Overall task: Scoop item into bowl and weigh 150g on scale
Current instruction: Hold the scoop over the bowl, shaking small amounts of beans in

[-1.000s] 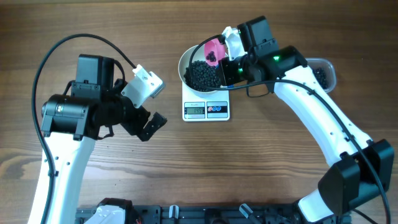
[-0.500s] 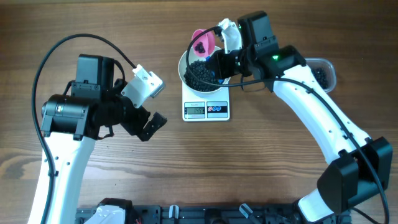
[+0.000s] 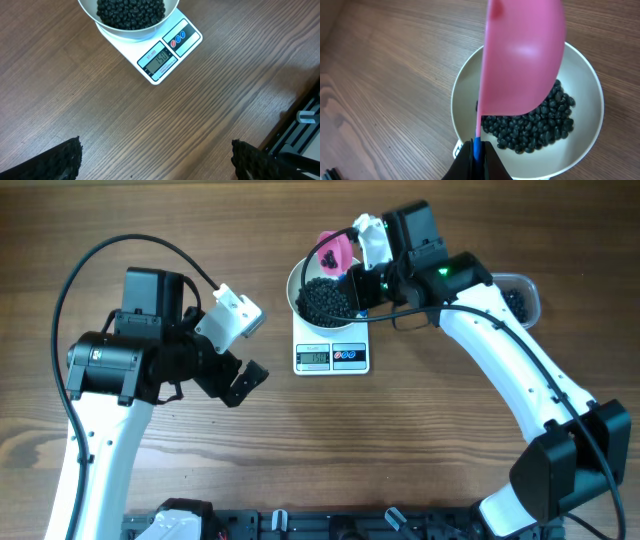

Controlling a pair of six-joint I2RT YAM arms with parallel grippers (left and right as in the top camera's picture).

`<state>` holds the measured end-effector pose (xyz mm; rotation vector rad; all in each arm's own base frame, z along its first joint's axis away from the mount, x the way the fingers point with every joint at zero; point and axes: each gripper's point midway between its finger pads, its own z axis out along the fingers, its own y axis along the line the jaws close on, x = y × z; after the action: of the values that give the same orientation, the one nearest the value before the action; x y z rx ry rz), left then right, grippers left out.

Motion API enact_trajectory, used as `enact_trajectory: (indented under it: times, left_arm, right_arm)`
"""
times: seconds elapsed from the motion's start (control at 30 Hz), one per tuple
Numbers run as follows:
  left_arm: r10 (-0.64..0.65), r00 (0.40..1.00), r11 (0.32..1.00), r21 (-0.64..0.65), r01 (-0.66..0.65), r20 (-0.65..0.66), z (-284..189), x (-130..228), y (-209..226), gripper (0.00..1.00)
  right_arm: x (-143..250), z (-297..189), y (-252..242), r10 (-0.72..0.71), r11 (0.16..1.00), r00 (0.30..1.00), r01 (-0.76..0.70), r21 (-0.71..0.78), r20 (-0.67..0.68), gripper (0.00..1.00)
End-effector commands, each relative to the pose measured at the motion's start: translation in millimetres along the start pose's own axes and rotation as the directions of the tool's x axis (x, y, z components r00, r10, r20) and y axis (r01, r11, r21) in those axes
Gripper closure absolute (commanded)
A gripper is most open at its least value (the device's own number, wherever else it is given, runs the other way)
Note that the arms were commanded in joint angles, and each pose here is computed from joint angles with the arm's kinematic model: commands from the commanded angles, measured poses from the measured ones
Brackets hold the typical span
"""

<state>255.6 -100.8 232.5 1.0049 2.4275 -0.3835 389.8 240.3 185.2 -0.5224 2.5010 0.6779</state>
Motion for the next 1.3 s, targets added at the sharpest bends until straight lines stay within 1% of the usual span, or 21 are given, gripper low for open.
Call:
enact_trajectory:
  times: [0.0,0.07,0.1,0.13,0.2,0.23,0.3,0.37,0.4,0.43,0.5,0.53,0.83,0.87,0.9,0.93,1.0,1.07,1.13,1.2,1.27]
  left_arm:
    - [0.016,1.000,1.000,-0.004,-0.016,0.004,-2,1,0,0.00]
    - [0.016,1.000,1.000,-0.004,-0.016,0.004,-2,1,0,0.00]
    - [0.017,1.000,1.000,-0.004,-0.017,0.005,-2,1,0,0.00]
    - [0.017,1.000,1.000,-0.004,-0.017,0.004,-2,1,0,0.00]
    - [0.016,1.000,1.000,-0.004,-0.016,0.004,-2,1,0,0.00]
    - [0.017,1.000,1.000,-0.004,-0.017,0.005,-2,1,0,0.00]
    - [0.016,1.000,1.000,-0.004,-0.016,0.004,-2,1,0,0.00]
    - [0.016,1.000,1.000,-0.004,-0.016,0.004,-2,1,0,0.00]
    - [0.017,1.000,1.000,-0.004,-0.017,0.004,-2,1,0,0.00]
    - [0.016,1.000,1.000,-0.004,-0.016,0.004,-2,1,0,0.00]
    - [0.016,1.000,1.000,-0.004,-0.016,0.004,-2,1,0,0.00]
    - [0.016,1.000,1.000,-0.004,-0.016,0.004,-2,1,0,0.00]
    - [0.017,1.000,1.000,-0.004,-0.017,0.004,-2,1,0,0.00]
    - [0.016,1.000,1.000,-0.004,-0.016,0.004,-2,1,0,0.00]
    - [0.017,1.000,1.000,-0.004,-0.017,0.004,-2,1,0,0.00]
    - [0.017,1.000,1.000,-0.004,-0.017,0.004,-2,1,0,0.00]
    - [0.016,1.000,1.000,-0.004,-0.016,0.004,-2,1,0,0.00]
    - [0.016,1.000,1.000,-0.004,-0.016,0.004,-2,1,0,0.00]
    - [0.016,1.000,1.000,-0.004,-0.016,0.004,-2,1,0,0.00]
    - [0.017,1.000,1.000,-0.004,-0.017,0.005,-2,1,0,0.00]
    - [0.017,1.000,1.000,-0.004,-0.017,0.004,-2,1,0,0.00]
  right_arm:
    - [2,0,-4,-0.016,1.000,1.000,0.016,0.027,-0.016,0.96]
    - [-3,0,-5,-0.026,0.999,1.000,0.026,0.038,0.004,0.96]
    - [10,4,-18,-0.038,0.994,0.998,0.043,0.100,-0.048,0.96]
    - [7,5,-9,-0.040,0.998,0.999,0.042,0.050,-0.037,0.96]
    - [10,7,-14,-0.037,0.997,0.998,0.041,0.068,-0.050,0.96]
    - [-3,5,-8,-0.016,0.999,1.000,0.016,0.046,0.001,0.96]
    - [10,6,-21,-0.066,0.991,0.996,0.072,0.109,-0.058,0.96]
    - [11,6,-11,0.009,0.998,0.999,-0.005,0.060,-0.053,0.96]
    - [19,5,-17,-0.096,0.991,0.991,0.104,0.086,-0.096,0.96]
    - [12,4,-21,-0.027,0.992,0.998,0.034,0.121,-0.059,0.96]
    - [10,3,-22,-0.093,0.987,0.994,0.100,0.125,-0.060,0.96]
    - [6,4,-22,-0.071,0.989,0.997,0.076,0.127,-0.042,0.96]
    - [-17,-2,4,0.020,0.995,0.999,-0.015,-0.100,0.050,0.95]
    - [-15,1,-1,0.008,0.998,0.999,-0.005,-0.067,0.045,0.96]
    - [2,8,-25,-0.046,0.996,0.999,0.048,0.082,-0.023,0.96]
    - [7,9,-28,-0.072,0.991,0.996,0.076,0.113,-0.046,0.96]
    - [-11,2,-8,-0.063,0.998,0.998,0.062,0.029,0.023,0.96]
    - [-6,5,-19,-0.080,0.993,0.997,0.080,0.085,-0.001,0.96]
    - [-7,1,-14,-0.078,0.995,0.997,0.078,0.063,0.007,0.96]
    - [11,9,-25,-0.131,0.984,0.989,0.139,0.114,-0.076,0.96]
    - [-3,5,-11,-0.085,0.994,0.996,0.085,0.072,-0.011,0.96]
